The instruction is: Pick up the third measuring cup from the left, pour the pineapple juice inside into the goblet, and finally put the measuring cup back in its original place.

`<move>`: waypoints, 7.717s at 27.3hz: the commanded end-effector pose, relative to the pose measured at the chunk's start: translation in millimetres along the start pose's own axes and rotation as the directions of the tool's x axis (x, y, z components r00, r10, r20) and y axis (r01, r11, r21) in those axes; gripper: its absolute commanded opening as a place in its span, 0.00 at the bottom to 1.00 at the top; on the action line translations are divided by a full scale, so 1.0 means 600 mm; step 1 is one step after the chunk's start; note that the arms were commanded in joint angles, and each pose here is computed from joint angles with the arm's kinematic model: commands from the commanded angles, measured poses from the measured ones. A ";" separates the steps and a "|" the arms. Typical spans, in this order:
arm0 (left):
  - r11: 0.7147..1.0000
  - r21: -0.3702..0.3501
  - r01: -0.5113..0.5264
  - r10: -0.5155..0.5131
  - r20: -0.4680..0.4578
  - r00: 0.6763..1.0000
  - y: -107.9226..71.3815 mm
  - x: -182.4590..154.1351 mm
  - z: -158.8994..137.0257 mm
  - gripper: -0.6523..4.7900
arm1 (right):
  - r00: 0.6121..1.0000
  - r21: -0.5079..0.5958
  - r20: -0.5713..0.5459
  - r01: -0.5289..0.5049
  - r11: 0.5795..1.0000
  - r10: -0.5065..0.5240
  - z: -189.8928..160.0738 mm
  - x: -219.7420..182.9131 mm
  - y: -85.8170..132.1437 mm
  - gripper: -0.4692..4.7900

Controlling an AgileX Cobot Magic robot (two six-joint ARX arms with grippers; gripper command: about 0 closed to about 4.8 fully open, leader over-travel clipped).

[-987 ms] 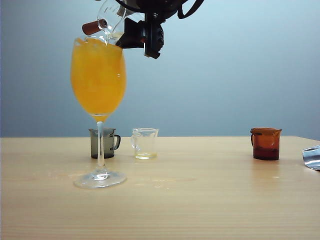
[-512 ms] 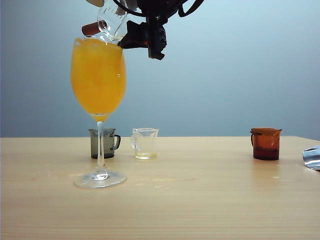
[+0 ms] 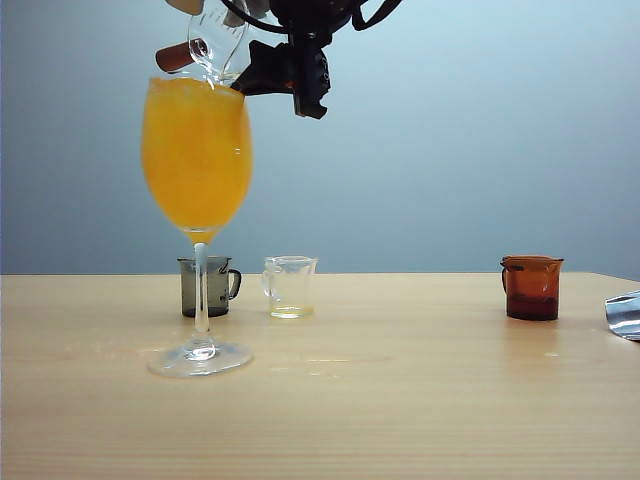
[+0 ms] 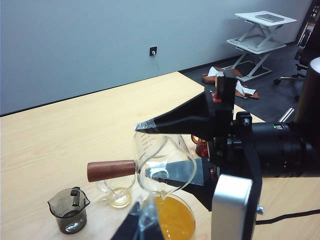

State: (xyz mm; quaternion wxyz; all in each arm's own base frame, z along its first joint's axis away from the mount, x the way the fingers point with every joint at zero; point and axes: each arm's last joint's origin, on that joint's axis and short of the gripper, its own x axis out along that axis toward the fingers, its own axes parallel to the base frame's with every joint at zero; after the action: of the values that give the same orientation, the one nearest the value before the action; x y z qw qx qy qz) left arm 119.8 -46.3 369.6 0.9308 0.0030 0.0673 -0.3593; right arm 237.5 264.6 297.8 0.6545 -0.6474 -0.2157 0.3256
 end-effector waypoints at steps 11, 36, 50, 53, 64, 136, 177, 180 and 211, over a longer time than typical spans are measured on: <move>1.000 0.002 0.006 -0.006 0.010 1.000 -0.001 -0.002 0.004 0.11 | 0.999 -0.009 0.005 0.043 0.999 -0.043 0.002 -0.003 -0.011 0.26; 1.000 0.001 0.006 -0.006 0.009 1.000 -0.001 -0.002 0.003 0.11 | 0.998 0.182 0.001 0.057 0.982 -0.058 0.000 -0.003 -0.014 0.26; 1.000 0.001 0.006 -0.006 0.010 1.000 -0.001 -0.002 0.004 0.11 | 0.991 0.522 -0.116 0.122 0.844 -0.072 -0.022 -0.004 -0.017 0.24; 1.000 0.001 0.006 -0.006 0.010 1.000 -0.001 -0.002 0.004 0.11 | 0.985 0.592 -0.151 0.154 0.791 -0.079 -0.042 -0.004 -0.020 0.21; 1.000 0.004 0.006 -0.006 0.014 1.000 -0.001 -0.002 0.004 0.11 | 0.944 0.779 -0.320 0.312 0.543 -0.083 -0.131 -0.013 -0.024 0.21; 0.994 -0.019 0.107 -0.109 -0.168 0.980 -0.007 -0.004 -0.029 0.11 | 0.837 0.837 -0.547 0.547 0.023 -0.011 -0.238 0.081 0.292 0.18; 0.994 -0.004 0.108 -0.107 -0.191 0.976 -0.008 -0.005 -0.033 0.11 | 0.868 0.869 -0.495 0.495 0.012 0.022 -0.230 0.085 0.305 1.00; 0.994 -0.004 0.108 -0.107 -0.191 0.976 -0.008 -0.005 -0.033 0.11 | 0.868 0.869 -0.496 0.495 0.012 0.025 -0.229 0.078 0.299 1.00; 0.994 -0.003 0.108 -0.106 -0.188 0.976 -0.008 -0.005 -0.033 0.11 | 0.870 0.903 -0.420 0.430 0.021 0.258 -0.191 -0.036 0.218 0.17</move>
State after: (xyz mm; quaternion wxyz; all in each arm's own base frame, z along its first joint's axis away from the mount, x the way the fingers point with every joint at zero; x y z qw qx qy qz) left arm 112.6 -46.7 348.3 0.8985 0.0344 0.1620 -0.4066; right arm 287.4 163.1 159.4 0.9665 -0.0427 0.1903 0.1667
